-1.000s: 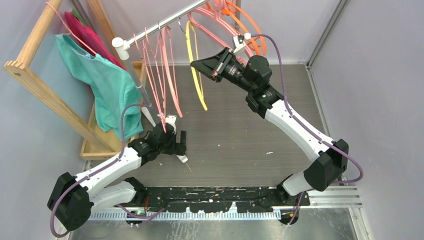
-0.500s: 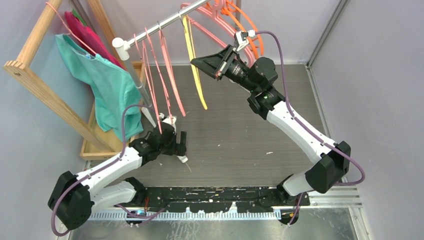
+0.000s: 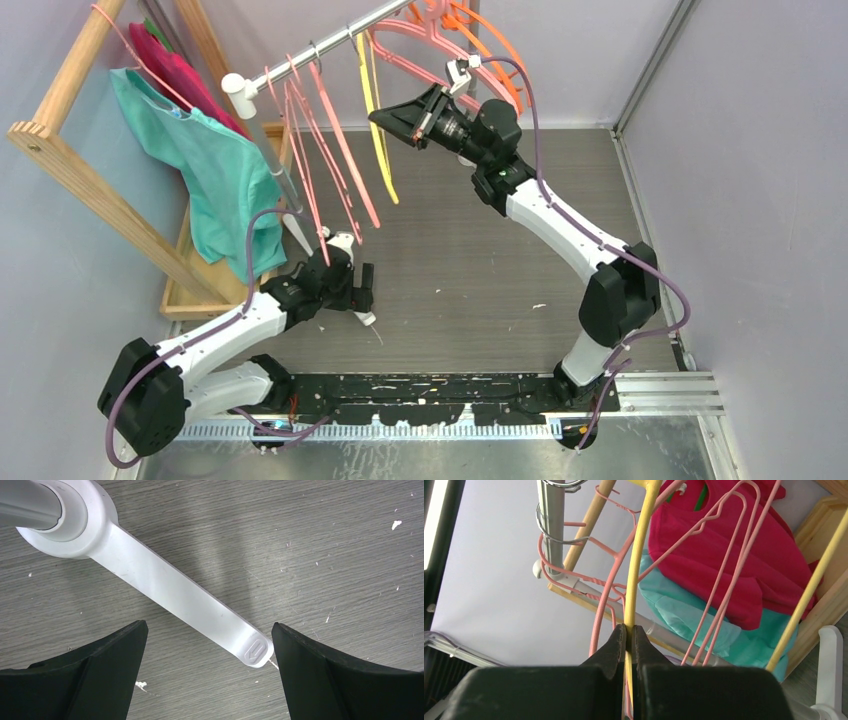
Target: Organize the hangers
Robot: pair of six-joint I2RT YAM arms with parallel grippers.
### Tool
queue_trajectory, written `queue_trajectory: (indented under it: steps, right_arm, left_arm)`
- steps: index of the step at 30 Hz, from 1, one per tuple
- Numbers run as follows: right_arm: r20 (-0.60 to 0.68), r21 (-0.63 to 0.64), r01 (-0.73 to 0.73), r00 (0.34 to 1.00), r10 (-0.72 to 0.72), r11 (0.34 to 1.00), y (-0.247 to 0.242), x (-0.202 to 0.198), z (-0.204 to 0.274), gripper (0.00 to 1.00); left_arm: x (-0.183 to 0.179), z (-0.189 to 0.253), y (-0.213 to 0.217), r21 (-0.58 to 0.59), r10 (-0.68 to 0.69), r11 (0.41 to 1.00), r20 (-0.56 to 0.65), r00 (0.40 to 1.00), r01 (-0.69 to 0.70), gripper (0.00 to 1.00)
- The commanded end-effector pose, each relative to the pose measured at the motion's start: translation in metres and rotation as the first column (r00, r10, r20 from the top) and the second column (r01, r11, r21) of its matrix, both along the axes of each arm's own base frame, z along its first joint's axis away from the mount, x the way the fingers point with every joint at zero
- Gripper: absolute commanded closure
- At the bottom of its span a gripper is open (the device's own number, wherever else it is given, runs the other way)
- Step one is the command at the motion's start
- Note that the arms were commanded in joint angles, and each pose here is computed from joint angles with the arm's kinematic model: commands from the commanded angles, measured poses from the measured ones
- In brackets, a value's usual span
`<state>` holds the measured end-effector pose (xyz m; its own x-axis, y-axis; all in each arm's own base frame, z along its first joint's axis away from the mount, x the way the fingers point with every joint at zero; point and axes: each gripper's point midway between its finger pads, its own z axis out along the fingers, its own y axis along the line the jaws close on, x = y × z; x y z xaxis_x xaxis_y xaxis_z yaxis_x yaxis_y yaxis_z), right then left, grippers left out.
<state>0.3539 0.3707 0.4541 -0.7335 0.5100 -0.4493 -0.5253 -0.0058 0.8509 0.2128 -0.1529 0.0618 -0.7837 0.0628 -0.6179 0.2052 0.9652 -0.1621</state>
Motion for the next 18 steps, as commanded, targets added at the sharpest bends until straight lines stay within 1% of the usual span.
queue_trajectory:
  steps: [1, 2, 3, 6, 7, 9, 10, 12, 14, 16, 18]
  right_arm:
    - [0.101, 0.07, -0.022, 0.995, 0.015, 0.997, -0.013, -0.017, 0.027, 0.99]
    - [0.103, 0.063, -0.017, 0.995, 0.01, 0.998, -0.014, -0.018, 0.024, 0.97]
    - [0.108, 0.049, -0.006, 0.994, 0.0, 0.999, -0.016, -0.019, 0.021, 0.89]
    - [0.127, -0.02, 0.075, 0.989, -0.071, 0.997, -0.028, -0.022, 0.012, 0.49]
    - [0.146, -0.057, 0.113, 0.984, -0.104, 0.992, -0.033, -0.022, 0.006, 0.28]
    - [0.168, -0.098, 0.154, 0.976, -0.136, 0.983, -0.041, -0.027, -0.003, 0.07]
    - [0.176, -0.121, 0.176, 0.972, -0.153, 0.977, -0.045, -0.028, -0.01, 0.02]
    - [0.188, -0.183, 0.215, 0.965, -0.18, 0.959, -0.053, -0.031, -0.026, 0.0]
    - [0.198, -0.258, 0.277, 0.953, -0.23, 0.926, -0.064, -0.028, -0.048, 0.0]
    - [0.224, -0.349, 0.349, 0.932, -0.284, 0.87, -0.078, -0.026, -0.075, 0.0]
    - [0.25, -0.463, 0.421, 0.906, -0.341, 0.78, -0.098, -0.024, -0.112, 0.0]
  left_arm:
    - [0.008, 0.009, -0.009, -0.037, -0.01, 0.999, 0.038, 0.999, 0.011, 0.02]
    - [0.007, 0.009, -0.009, -0.037, -0.009, 0.999, 0.038, 0.999, 0.011, 0.02]
    - [0.007, 0.009, -0.009, -0.038, -0.01, 0.999, 0.037, 0.999, 0.011, 0.02]
    - [0.007, 0.009, -0.009, -0.036, -0.011, 0.999, 0.039, 0.999, 0.012, 0.02]
    - [0.007, 0.009, -0.009, -0.035, -0.012, 0.999, 0.038, 0.999, 0.014, 0.02]
    - [0.007, 0.007, -0.009, -0.03, -0.014, 0.999, 0.034, 0.999, 0.015, 0.02]
    - [0.007, 0.006, -0.008, -0.026, -0.012, 1.0, 0.031, 0.999, 0.012, 0.02]
    - [0.006, 0.003, -0.007, -0.017, -0.009, 1.0, 0.024, 1.0, 0.01, 0.02]
    - [0.006, 0.0, -0.007, -0.012, -0.008, 1.0, 0.015, 1.0, 0.008, 0.02]
    - [0.006, -0.003, -0.007, -0.004, -0.004, 1.0, 0.006, 1.0, 0.004, 0.02]
    - [0.006, -0.006, -0.006, 0.003, -0.001, 1.0, -0.006, 1.0, 0.001, 0.02]
